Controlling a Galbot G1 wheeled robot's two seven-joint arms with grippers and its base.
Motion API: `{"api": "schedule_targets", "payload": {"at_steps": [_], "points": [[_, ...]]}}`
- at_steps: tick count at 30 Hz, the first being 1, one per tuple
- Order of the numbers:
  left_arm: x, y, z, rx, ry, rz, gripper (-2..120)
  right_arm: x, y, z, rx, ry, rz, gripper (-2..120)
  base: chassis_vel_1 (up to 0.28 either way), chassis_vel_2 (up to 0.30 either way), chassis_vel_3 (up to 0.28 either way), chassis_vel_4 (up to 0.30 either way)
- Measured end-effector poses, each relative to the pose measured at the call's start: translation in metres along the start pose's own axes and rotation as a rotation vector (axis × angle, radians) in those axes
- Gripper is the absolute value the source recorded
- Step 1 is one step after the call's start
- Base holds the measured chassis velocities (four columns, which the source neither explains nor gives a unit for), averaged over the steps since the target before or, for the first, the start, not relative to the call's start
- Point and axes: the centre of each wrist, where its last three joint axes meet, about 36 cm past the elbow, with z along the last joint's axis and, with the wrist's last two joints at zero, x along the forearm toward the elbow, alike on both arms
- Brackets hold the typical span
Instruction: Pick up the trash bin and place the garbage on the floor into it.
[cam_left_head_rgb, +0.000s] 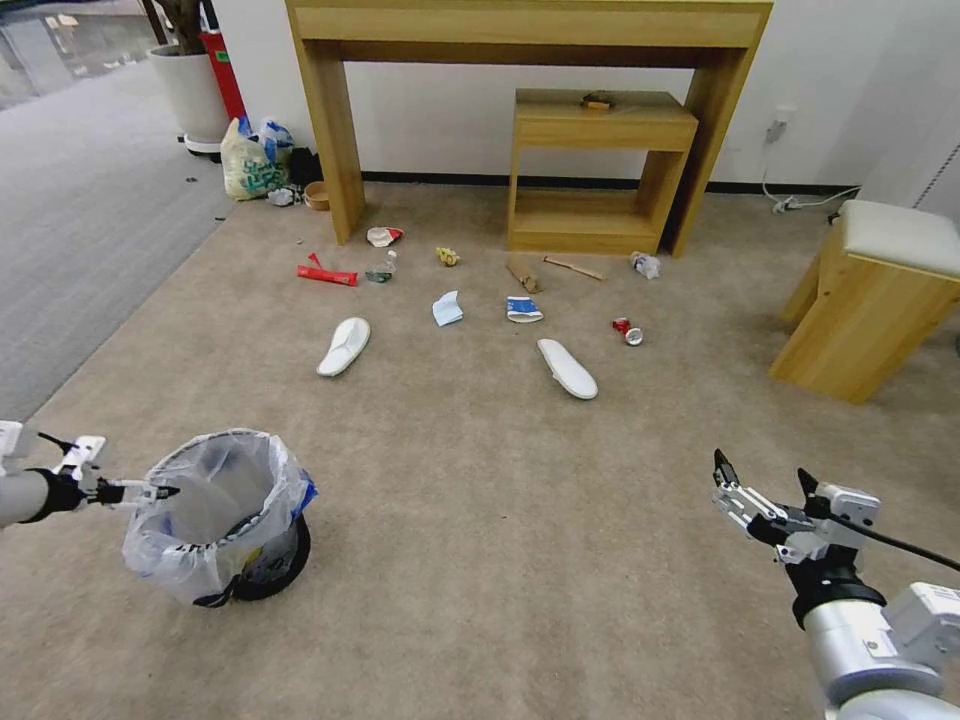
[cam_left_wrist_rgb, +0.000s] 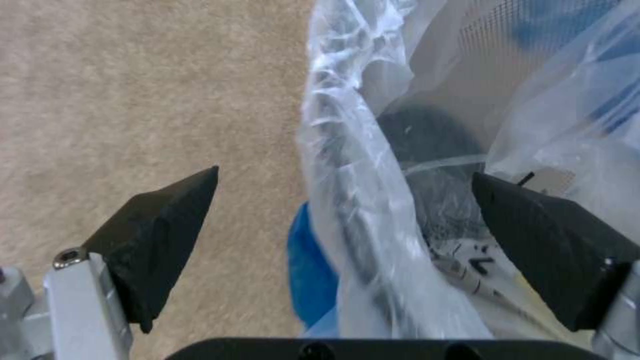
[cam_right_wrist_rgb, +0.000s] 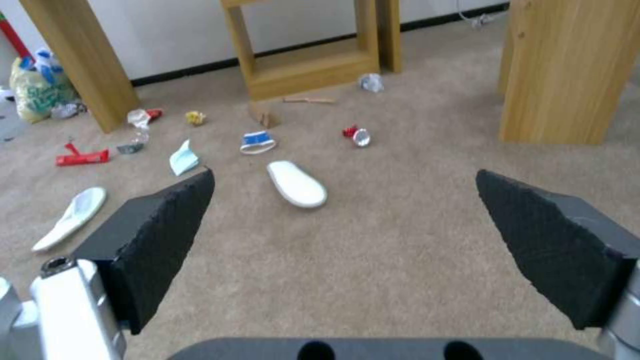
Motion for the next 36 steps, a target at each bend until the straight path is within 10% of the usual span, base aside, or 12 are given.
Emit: {"api": "schedule_targets", "payload": {"at_steps": [17, 36], "points": [[-0.021, -0.006, -0.009, -0.008, 0.0, 0.019, 97, 0.003, -0.001, 0.002, -0.044, 0.027, 0.044, 100, 0.0, 0.0, 0.0, 0.0], [-0.026, -0.004, -0.002, 0.008, 0.008, 0.009, 28, 0.001, 0.002, 0.0, -0.052, 0.017, 0.045, 100, 0.0, 0.0, 0.0, 0.0]]}}
